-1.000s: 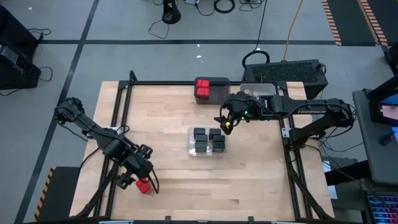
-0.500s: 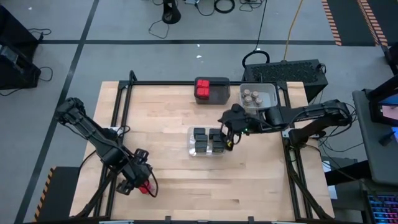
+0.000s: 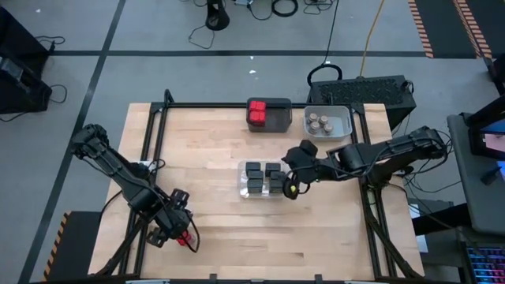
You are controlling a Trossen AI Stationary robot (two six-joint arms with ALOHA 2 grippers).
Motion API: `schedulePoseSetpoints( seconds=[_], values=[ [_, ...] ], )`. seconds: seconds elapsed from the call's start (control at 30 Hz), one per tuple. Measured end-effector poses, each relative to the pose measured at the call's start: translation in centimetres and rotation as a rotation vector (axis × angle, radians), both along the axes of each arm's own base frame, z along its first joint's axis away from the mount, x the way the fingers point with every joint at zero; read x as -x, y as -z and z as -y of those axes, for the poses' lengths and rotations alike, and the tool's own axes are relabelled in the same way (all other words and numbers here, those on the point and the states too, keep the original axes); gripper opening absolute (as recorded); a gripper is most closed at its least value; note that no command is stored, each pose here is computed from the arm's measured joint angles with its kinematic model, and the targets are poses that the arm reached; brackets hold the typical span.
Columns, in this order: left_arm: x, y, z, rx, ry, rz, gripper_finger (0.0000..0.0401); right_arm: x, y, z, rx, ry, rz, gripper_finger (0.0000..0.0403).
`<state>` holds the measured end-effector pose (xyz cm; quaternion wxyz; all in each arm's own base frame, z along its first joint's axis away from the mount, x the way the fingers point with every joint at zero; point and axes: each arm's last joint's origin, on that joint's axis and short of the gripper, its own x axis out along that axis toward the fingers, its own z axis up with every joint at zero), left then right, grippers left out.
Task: Sort spices by type
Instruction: Put the red seasoning can into the black bin
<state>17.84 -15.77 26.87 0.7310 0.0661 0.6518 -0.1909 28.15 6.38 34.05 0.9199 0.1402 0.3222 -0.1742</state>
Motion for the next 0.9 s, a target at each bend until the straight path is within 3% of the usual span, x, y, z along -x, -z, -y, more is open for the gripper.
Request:
schedulePoseSetpoints(
  seconds=[0.23,0.9],
  values=[
    [0.49,0.04,0.27,-0.043,0.101,0.021,0.0334,-0.04,-0.12,0.2,-0.016,0.104,0.044,0.0302],
    [0.32,-0.08,0.86,-0.042,0.154,0.097,0.0334,0.14,-0.07,-0.33,-0.035,0.11,0.046,0.0302]
  ],
)
